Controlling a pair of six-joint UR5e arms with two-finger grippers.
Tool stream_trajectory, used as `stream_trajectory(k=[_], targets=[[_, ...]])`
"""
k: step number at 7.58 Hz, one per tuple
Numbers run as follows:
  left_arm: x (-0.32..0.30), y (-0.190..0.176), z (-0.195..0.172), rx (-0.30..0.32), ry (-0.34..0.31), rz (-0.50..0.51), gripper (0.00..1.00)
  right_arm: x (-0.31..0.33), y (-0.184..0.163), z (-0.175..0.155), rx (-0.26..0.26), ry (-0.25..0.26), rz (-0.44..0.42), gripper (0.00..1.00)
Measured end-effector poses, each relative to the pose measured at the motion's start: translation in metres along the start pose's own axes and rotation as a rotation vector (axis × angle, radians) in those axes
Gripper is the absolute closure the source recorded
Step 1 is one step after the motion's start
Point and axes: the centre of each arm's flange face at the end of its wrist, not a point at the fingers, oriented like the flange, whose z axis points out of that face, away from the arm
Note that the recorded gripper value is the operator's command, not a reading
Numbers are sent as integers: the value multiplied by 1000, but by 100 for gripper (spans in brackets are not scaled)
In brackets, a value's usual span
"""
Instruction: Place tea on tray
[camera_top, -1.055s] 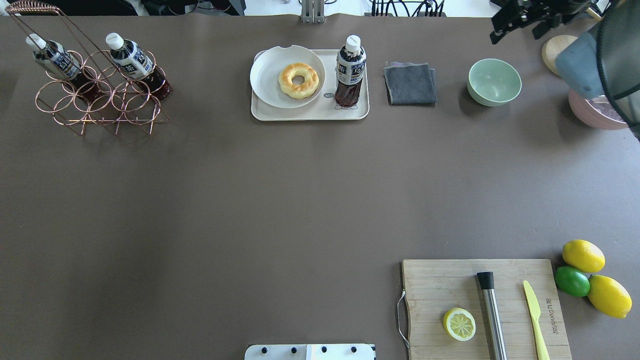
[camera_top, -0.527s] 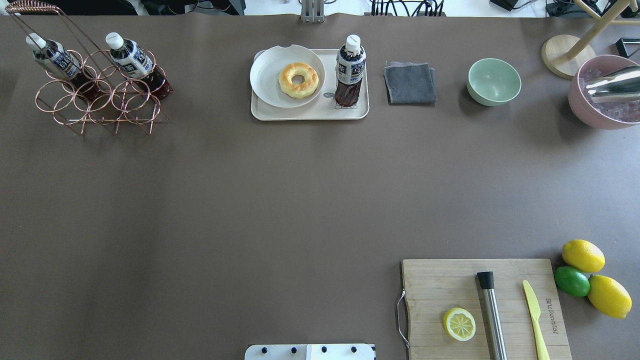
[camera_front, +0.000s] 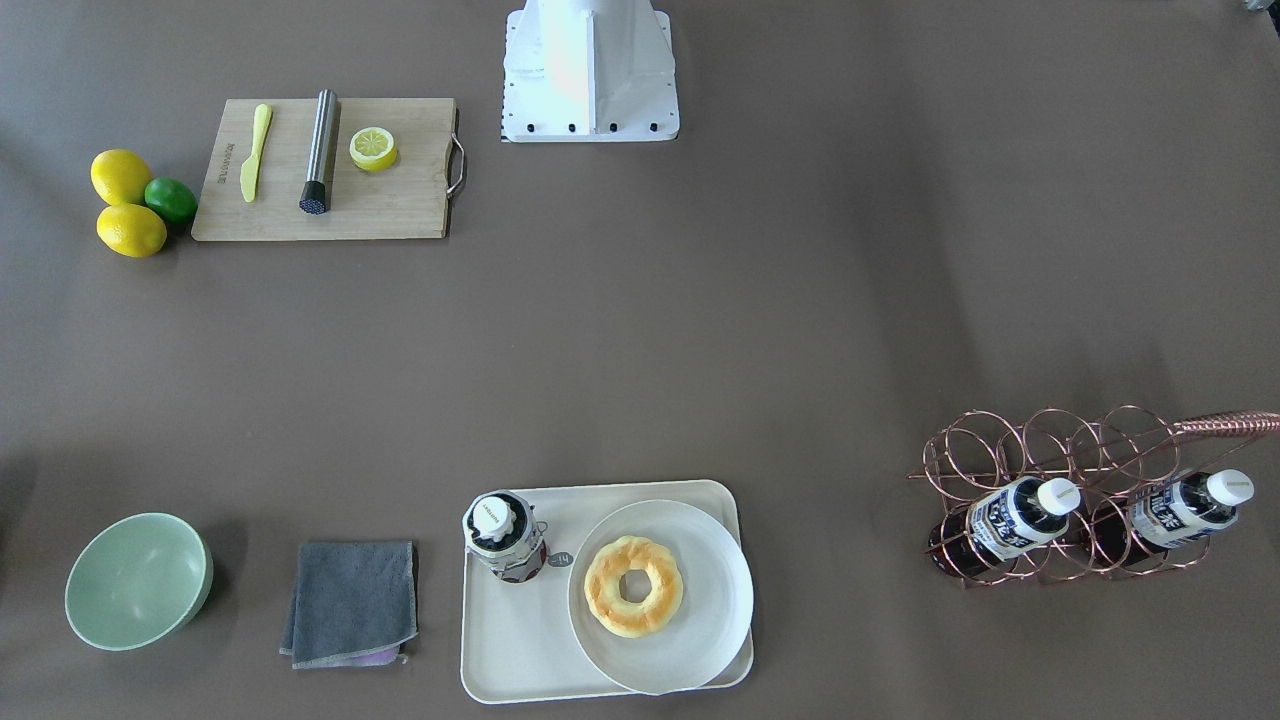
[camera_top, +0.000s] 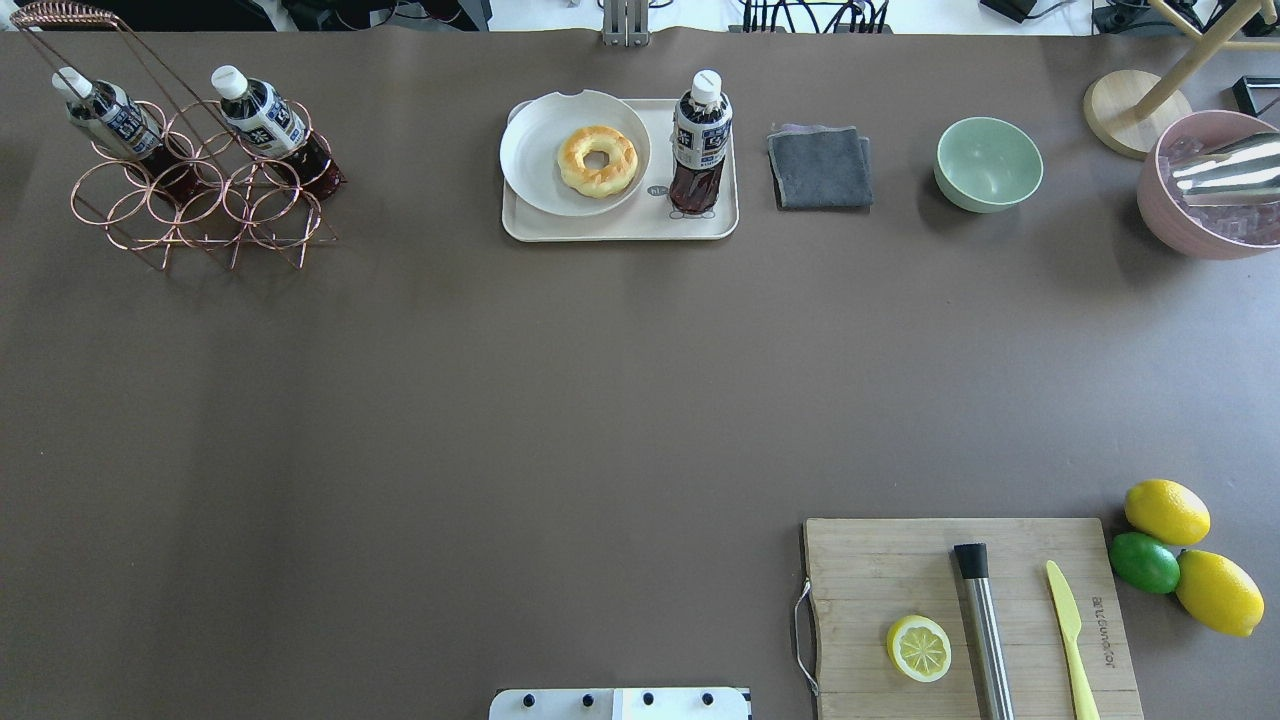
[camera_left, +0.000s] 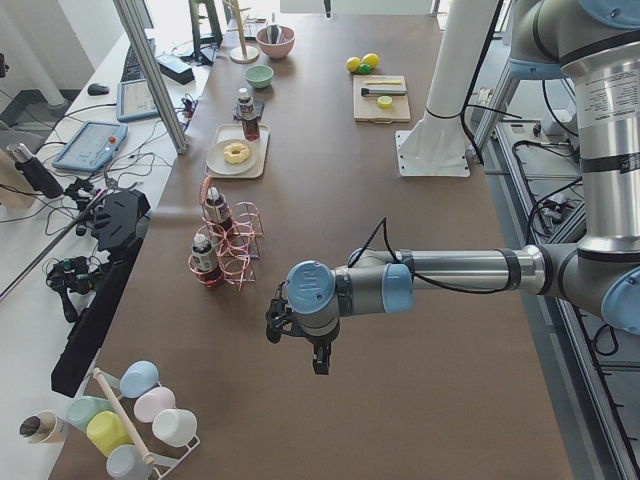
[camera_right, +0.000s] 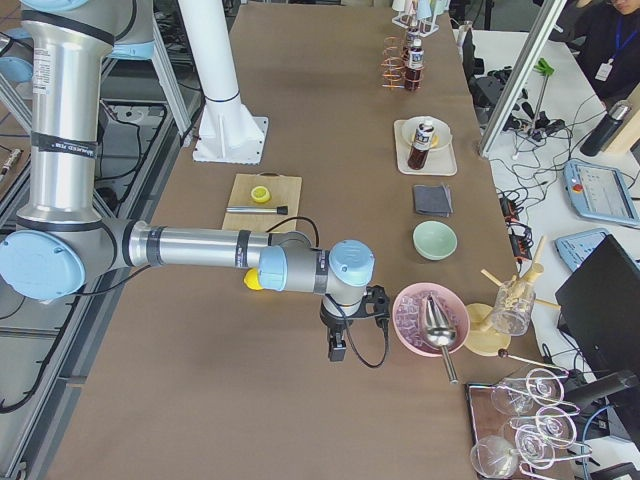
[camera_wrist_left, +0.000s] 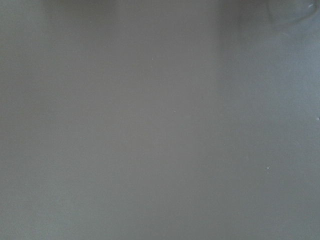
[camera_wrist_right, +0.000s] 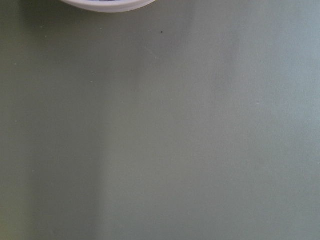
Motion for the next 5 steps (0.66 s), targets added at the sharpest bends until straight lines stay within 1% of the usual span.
stream_trajectory(k=[2,5], targets=[[-6,7,6,-12,0,-12,1,1,2,1,-1,1,3,0],[-6,8,6,-12,1,-13,1,0,3,0,0,-1,3,0]])
